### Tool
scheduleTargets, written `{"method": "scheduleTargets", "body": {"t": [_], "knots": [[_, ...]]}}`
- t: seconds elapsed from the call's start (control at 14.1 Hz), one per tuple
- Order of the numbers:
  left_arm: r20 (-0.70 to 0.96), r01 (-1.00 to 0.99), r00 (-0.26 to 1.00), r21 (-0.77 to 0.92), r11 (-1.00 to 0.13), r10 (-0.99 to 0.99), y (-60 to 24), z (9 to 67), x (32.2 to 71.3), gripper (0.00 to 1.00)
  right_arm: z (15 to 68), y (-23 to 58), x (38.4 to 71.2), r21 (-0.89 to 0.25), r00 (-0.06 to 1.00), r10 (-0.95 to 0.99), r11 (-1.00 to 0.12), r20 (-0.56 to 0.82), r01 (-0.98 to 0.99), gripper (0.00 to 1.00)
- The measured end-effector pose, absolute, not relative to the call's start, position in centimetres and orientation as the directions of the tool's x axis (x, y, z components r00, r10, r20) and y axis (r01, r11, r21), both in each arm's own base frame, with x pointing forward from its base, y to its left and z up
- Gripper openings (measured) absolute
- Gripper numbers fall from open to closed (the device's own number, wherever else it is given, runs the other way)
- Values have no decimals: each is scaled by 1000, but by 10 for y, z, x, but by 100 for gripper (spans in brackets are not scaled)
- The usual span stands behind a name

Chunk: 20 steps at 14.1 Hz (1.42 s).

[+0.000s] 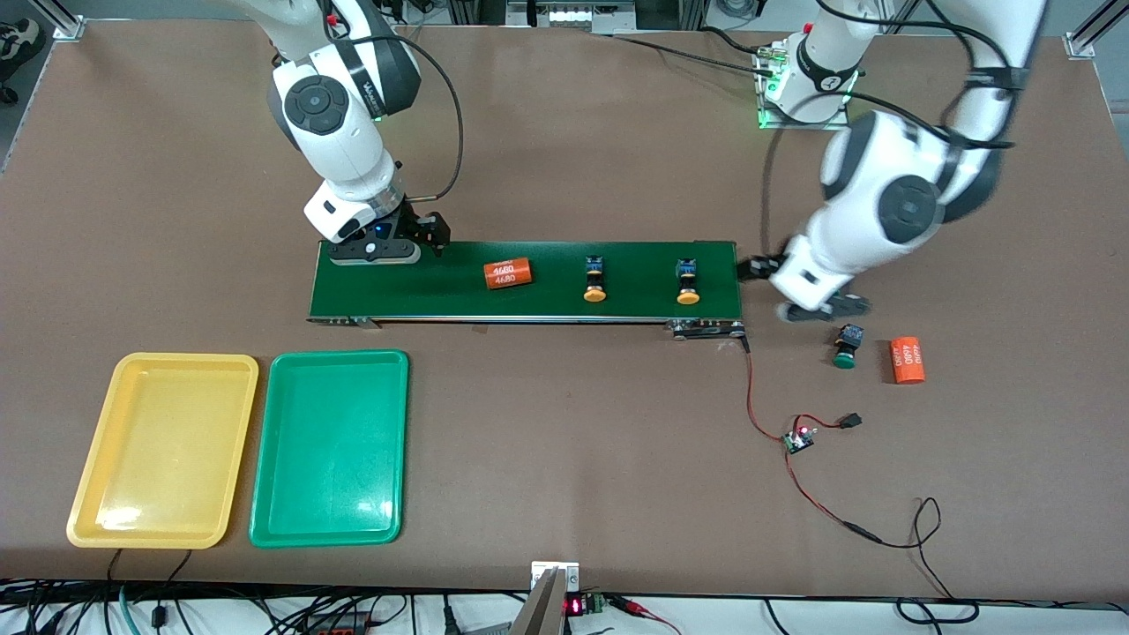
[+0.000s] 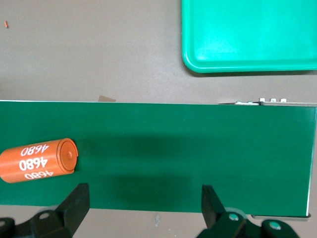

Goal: Sort buttons by color to trays

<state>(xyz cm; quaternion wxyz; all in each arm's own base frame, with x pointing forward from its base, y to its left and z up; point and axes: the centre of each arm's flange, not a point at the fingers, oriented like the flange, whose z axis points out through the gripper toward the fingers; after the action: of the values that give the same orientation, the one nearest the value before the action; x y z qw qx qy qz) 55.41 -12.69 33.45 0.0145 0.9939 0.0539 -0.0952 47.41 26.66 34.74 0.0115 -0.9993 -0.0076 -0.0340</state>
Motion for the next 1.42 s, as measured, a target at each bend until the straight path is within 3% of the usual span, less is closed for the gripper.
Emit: {"method": "scheduleTargets", "body": {"t": [0.57,0.92,1.13,1.42], "knots": [[-73,-329,942,-13,-944,-327,-3,244,595,100,345,264,476,-21,998,10,-1000,65,11,100],[-82,-389,919,-9,-921,-387,4,183,585,100,346,261,478,-23,998,4,-1000,69,5,100],[-88,-389,918,-7,-921,-387,5,166,578,88,347,265,477,-28,997,1,-1000,75,3,100],[-124,-384,916,7,-923,-382,6,178,580,47,354,308,463,-53,995,-46,-998,90,-41,100]]}}
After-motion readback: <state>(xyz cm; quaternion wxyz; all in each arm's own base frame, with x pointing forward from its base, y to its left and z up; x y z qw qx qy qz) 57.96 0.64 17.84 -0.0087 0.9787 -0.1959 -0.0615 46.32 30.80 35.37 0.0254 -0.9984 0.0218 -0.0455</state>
